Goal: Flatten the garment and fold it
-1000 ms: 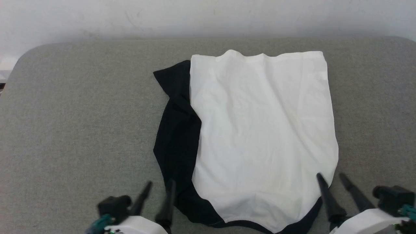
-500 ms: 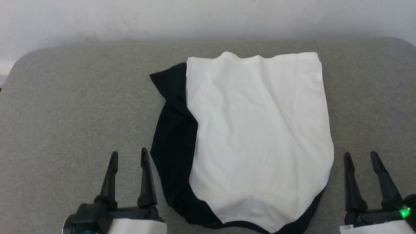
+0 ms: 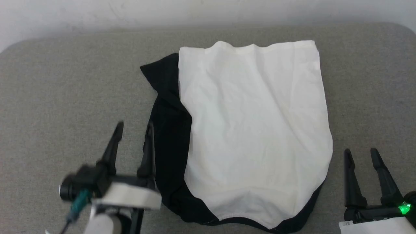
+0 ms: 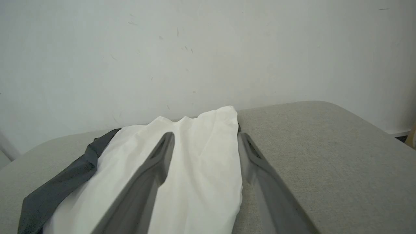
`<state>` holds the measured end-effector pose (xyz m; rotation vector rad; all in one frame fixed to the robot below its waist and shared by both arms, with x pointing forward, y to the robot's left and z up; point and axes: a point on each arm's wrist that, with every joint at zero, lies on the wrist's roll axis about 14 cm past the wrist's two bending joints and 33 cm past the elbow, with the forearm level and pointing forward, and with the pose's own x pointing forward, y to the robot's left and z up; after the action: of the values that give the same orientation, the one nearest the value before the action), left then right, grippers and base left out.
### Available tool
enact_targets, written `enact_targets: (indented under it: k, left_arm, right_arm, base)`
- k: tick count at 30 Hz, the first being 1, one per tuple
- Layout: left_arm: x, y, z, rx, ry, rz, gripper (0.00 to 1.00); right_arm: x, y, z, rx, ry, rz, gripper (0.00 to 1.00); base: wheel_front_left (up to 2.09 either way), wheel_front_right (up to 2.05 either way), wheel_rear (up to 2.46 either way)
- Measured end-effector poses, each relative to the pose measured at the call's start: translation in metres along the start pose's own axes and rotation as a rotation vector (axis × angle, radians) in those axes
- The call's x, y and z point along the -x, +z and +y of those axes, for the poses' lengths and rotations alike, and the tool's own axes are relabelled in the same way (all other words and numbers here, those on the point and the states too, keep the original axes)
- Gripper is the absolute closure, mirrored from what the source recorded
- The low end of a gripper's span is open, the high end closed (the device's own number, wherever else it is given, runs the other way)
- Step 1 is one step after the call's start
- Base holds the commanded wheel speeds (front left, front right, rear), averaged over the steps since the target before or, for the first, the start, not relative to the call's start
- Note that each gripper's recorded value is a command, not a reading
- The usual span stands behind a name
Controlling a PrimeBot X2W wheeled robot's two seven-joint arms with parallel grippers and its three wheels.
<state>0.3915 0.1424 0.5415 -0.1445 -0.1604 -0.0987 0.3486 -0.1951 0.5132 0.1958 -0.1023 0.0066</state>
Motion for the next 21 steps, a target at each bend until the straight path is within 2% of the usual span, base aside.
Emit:
enact_targets:
  k: [5,12,21]
  left_arm:
    - [-0.060,0.010,-0.005,-0.025,-0.109,0.039,0.00]
    - [-0.138,0.010,0.008,-0.027,-0.160,0.167,0.00]
    - [-0.194,-0.057,0.031,-0.031,-0.188,0.499,0.00]
  right_arm:
    - [-0.011,-0.008,-0.001,-0.002,0.000,0.019,0.00]
    - [-0.036,-0.017,0.002,-0.006,0.013,0.022,0.00]
    - [-0.061,-0.045,-0.001,-0.008,0.010,0.068,0.00]
  base:
    - [0.00,0.00,0.00]
    - [0.00,0.00,0.00]
    - [0.00,0.00,0.00]
